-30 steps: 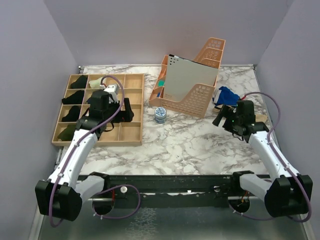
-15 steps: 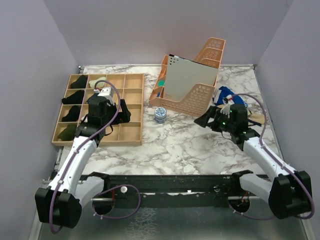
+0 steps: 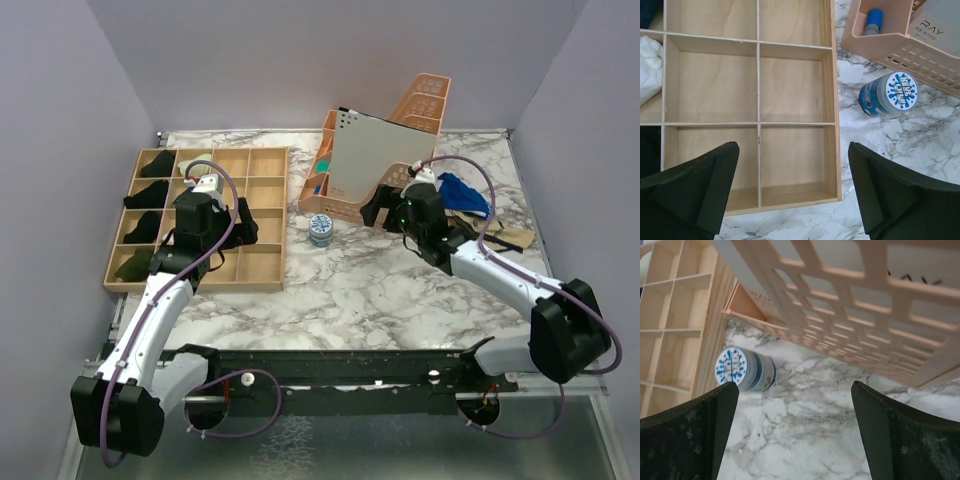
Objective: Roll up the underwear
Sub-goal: Pick up the underwear from the corner of the board.
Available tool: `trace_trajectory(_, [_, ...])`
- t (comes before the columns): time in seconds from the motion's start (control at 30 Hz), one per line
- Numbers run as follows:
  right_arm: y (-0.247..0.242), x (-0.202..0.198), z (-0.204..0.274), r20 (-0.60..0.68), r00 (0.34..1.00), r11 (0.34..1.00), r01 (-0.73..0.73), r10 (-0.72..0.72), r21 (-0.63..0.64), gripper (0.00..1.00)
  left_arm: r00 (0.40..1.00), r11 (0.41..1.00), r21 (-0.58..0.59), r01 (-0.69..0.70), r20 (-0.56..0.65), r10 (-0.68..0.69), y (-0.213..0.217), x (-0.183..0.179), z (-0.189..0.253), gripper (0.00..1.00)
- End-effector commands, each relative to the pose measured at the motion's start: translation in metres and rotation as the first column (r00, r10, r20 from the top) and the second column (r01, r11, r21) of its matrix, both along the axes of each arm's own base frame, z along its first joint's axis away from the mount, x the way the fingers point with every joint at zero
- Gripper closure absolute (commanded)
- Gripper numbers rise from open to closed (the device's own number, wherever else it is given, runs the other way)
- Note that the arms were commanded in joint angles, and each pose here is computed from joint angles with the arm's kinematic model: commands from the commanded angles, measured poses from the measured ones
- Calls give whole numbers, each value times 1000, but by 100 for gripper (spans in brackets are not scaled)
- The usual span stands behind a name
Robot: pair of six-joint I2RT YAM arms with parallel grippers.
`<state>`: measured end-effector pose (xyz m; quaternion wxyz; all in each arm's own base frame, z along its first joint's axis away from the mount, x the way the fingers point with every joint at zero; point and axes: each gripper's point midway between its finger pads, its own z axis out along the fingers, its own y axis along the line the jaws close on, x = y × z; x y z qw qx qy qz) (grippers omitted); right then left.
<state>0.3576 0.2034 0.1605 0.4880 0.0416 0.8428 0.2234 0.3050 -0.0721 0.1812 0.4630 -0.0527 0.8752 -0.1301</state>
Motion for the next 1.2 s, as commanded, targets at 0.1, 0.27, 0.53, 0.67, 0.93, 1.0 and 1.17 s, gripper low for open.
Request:
trace_trajectory(0.1, [-24, 54, 18, 111, 987, 972, 138, -119, -189, 0, 996, 995, -49, 87, -29, -88, -16, -3, -10, 1])
trace_trajectory(0.27, [-35, 69, 20, 113, 986, 972, 140, -121, -189, 0, 993, 993, -53, 103, -45, -105, -19, -2, -13, 1])
trace_trajectory(0.53, [-61, 83, 21, 103, 987, 970, 141, -122, -197, 0, 994, 993, -55, 105, -39, -107, -19, -4, -13, 1])
trace_trajectory(0.67, [-68, 95, 18, 61, 995, 982, 89, -80, -167, 0, 992, 992, -61, 112, -48, -115, -21, -4, -15, 1])
trace_trajectory(0.93, [-35, 80, 22, 32, 995, 995, -88, 89, -43, 0, 991, 991, -67, 117, -49, -121, -22, -5, -16, 1])
trace_trajectory(1.0, [-27, 73, 27, 53, 989, 991, -135, 135, -8, 0, 992, 991, -66, 117, -48, -120, -22, -5, -15, 1])
trace_trajectory(1.17, [-1, 62, 17, 8, 971, 970, -239, 239, 54, 0, 991, 991, -70, 117, -52, -121, -23, -5, -16, 1])
